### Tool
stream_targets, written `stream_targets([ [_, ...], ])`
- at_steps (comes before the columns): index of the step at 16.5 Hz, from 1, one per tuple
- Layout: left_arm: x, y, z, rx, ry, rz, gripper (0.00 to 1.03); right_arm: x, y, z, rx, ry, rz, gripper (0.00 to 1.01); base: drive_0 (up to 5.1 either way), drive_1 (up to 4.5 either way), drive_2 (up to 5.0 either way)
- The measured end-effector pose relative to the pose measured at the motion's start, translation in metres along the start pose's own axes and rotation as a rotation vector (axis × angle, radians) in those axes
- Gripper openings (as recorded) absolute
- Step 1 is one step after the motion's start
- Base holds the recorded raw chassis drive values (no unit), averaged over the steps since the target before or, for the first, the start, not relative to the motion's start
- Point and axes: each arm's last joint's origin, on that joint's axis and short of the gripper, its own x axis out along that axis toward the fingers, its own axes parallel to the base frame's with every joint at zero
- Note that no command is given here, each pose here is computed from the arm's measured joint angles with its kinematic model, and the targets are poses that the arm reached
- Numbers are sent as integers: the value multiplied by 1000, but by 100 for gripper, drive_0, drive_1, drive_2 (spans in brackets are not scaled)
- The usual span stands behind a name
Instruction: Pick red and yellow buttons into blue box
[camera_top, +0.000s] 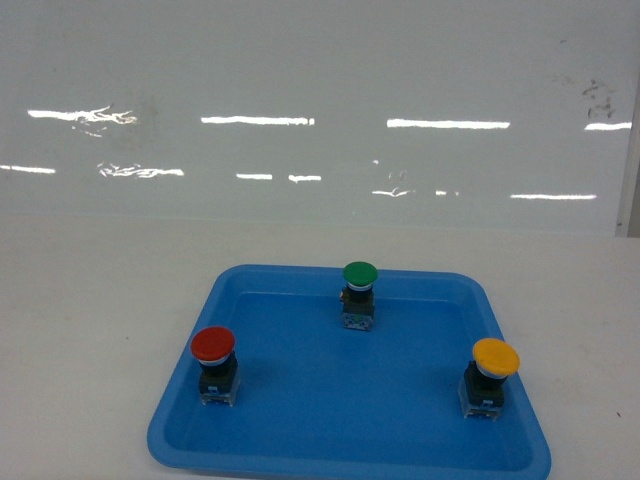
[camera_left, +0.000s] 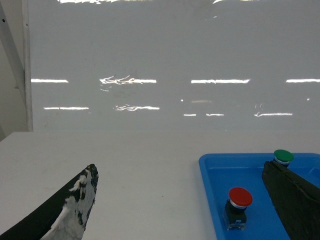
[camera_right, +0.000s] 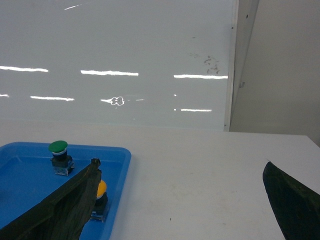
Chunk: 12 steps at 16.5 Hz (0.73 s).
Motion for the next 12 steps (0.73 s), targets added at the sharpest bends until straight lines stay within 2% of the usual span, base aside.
stream_targets([
  [12,0,0,0,0,0,0,98,0,0,0,0,0,0,98,0,0,0],
])
